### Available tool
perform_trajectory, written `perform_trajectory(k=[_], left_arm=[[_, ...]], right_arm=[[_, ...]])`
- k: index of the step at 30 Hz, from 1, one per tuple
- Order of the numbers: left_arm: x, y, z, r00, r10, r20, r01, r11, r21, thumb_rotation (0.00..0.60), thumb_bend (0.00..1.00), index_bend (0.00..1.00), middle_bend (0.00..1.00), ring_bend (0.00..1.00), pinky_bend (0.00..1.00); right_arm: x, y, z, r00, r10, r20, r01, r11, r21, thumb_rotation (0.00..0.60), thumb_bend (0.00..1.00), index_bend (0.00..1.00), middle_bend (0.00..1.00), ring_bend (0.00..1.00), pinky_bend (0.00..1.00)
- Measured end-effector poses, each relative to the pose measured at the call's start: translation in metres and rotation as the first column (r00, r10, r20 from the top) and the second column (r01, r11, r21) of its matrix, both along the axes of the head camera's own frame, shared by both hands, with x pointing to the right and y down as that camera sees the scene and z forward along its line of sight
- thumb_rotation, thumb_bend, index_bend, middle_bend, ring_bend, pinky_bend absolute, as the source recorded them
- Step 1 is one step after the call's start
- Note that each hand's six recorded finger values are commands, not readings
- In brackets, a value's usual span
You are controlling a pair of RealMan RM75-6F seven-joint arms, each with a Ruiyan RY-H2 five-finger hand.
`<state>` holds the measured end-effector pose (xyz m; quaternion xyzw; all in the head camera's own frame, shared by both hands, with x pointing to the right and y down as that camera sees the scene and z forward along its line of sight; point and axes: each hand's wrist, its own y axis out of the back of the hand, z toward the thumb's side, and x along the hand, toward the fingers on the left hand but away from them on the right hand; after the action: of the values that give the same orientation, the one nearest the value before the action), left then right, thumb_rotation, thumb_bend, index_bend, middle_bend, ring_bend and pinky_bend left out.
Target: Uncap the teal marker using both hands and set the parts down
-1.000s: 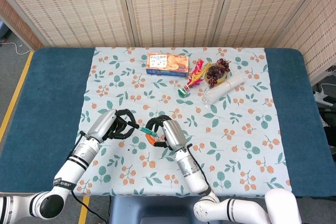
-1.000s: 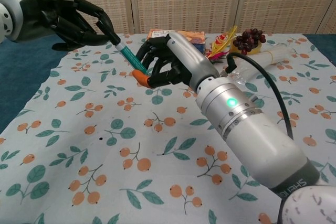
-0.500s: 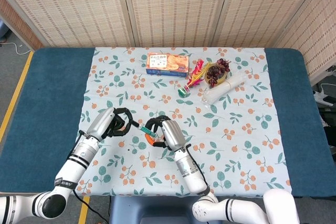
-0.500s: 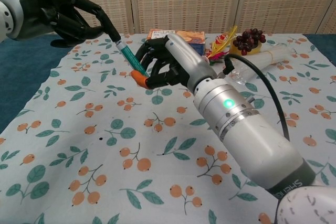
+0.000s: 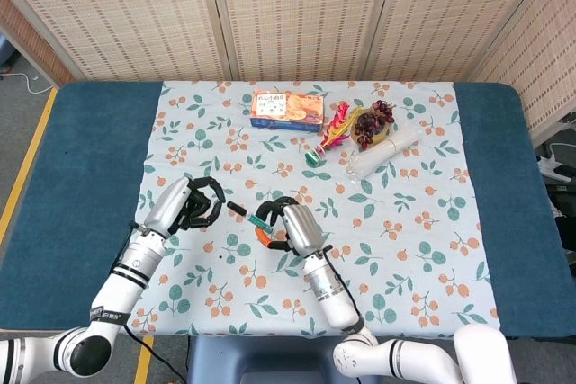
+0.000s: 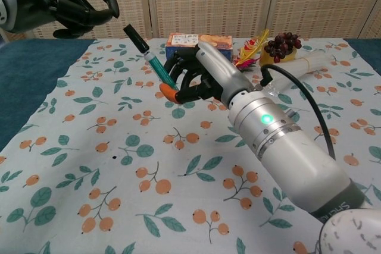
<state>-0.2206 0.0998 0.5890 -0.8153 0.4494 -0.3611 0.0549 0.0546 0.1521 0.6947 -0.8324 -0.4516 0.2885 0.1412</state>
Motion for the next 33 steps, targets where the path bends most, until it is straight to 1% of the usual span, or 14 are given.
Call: perform_trajectory(k=[2, 4, 6, 9, 11, 12, 15, 16, 19, 22, 27, 30, 31, 33], left_arm=[[-0.004, -0.002, 0.003, 1.000, 0.004, 0.008, -0.004, 1.000, -0.005, 0.600, 0.72, 0.80, 1.00, 0.80, 0.92], [-0.009, -0.003, 0.007, 1.000, 0.010, 0.016, -0.010, 1.000, -0.017, 0.600, 0.63, 0.72, 0.99, 0.80, 0.92], [-0.014, -0.002, 0.013, 1.000, 0.017, 0.018, -0.016, 0.999, -0.036, 0.600, 0.56, 0.56, 0.94, 0.79, 0.91], [-0.022, 0.000, 0.022, 0.999, 0.033, 0.022, -0.032, 0.997, -0.066, 0.600, 0.55, 0.47, 0.86, 0.79, 0.91], [-0.028, 0.002, 0.028, 0.998, 0.052, 0.034, -0.049, 0.995, -0.083, 0.600, 0.55, 0.45, 0.81, 0.78, 0.90], [-0.029, 0.004, 0.030, 0.997, 0.061, 0.038, -0.057, 0.994, -0.090, 0.600, 0.54, 0.44, 0.77, 0.78, 0.90], [-0.033, 0.009, 0.035, 0.993, 0.100, 0.057, -0.092, 0.989, -0.116, 0.600, 0.53, 0.40, 0.64, 0.75, 0.89], [-0.034, 0.011, 0.037, 0.991, 0.116, 0.068, -0.107, 0.987, -0.121, 0.600, 0.52, 0.39, 0.60, 0.75, 0.89], [-0.039, 0.016, 0.041, 0.980, 0.165, 0.110, -0.151, 0.981, -0.126, 0.600, 0.51, 0.34, 0.50, 0.73, 0.88], [-0.042, 0.019, 0.044, 0.974, 0.184, 0.130, -0.166, 0.977, -0.136, 0.600, 0.51, 0.31, 0.41, 0.72, 0.88], [-0.045, 0.025, 0.050, 0.966, 0.215, 0.144, -0.190, 0.967, -0.170, 0.600, 0.51, 0.31, 0.35, 0.72, 0.88], [-0.047, 0.029, 0.052, 0.959, 0.237, 0.155, -0.206, 0.960, -0.189, 0.600, 0.51, 0.31, 0.34, 0.71, 0.88], [-0.048, 0.029, 0.052, 0.956, 0.245, 0.161, -0.213, 0.958, -0.193, 0.600, 0.51, 0.31, 0.34, 0.70, 0.88], [-0.050, 0.031, 0.053, 0.947, 0.269, 0.178, -0.234, 0.953, -0.194, 0.600, 0.51, 0.30, 0.33, 0.67, 0.86]], right_arm=[[0.003, 0.000, 0.002, 1.000, -0.015, -0.026, 0.015, 1.000, 0.007, 0.600, 0.41, 0.92, 0.77, 0.55, 0.27], [0.004, 0.000, 0.005, 0.996, -0.050, -0.071, 0.051, 0.999, 0.015, 0.600, 0.41, 0.92, 0.77, 0.55, 0.27], [0.004, -0.001, 0.008, 0.988, -0.096, -0.124, 0.100, 0.995, 0.025, 0.600, 0.41, 0.92, 0.77, 0.55, 0.27], [0.003, -0.001, 0.011, 0.954, -0.182, -0.236, 0.200, 0.978, 0.052, 0.600, 0.41, 0.92, 0.77, 0.55, 0.27], [0.001, 0.000, 0.014, 0.912, -0.249, -0.327, 0.282, 0.958, 0.057, 0.600, 0.41, 0.92, 0.77, 0.55, 0.27], [0.001, 0.000, 0.015, 0.889, -0.276, -0.366, 0.318, 0.946, 0.058, 0.600, 0.41, 0.92, 0.77, 0.55, 0.27], [-0.002, 0.001, 0.017, 0.795, -0.348, -0.498, 0.436, 0.897, 0.068, 0.600, 0.41, 0.92, 0.77, 0.55, 0.27], [-0.003, 0.001, 0.017, 0.752, -0.367, -0.547, 0.479, 0.875, 0.071, 0.600, 0.41, 0.92, 0.77, 0.55, 0.27], [-0.004, 0.001, 0.018, 0.652, -0.394, -0.648, 0.562, 0.824, 0.066, 0.600, 0.41, 0.92, 0.77, 0.55, 0.27], [0.000, 0.003, 0.023, 0.571, -0.409, -0.712, 0.609, 0.793, 0.033, 0.600, 0.41, 0.92, 0.77, 0.55, 0.27], [0.007, 0.009, 0.034, 0.463, -0.433, -0.773, 0.641, 0.766, -0.045, 0.600, 0.41, 0.92, 0.77, 0.55, 0.27], [0.009, 0.011, 0.040, 0.373, -0.434, -0.820, 0.673, 0.735, -0.083, 0.600, 0.41, 0.92, 0.77, 0.55, 0.27], [0.009, 0.011, 0.040, 0.332, -0.425, -0.842, 0.691, 0.717, -0.089, 0.600, 0.41, 0.92, 0.77, 0.55, 0.27], [0.008, 0.010, 0.040, 0.282, -0.402, -0.871, 0.716, 0.693, -0.089, 0.600, 0.41, 0.92, 0.77, 0.55, 0.27]])
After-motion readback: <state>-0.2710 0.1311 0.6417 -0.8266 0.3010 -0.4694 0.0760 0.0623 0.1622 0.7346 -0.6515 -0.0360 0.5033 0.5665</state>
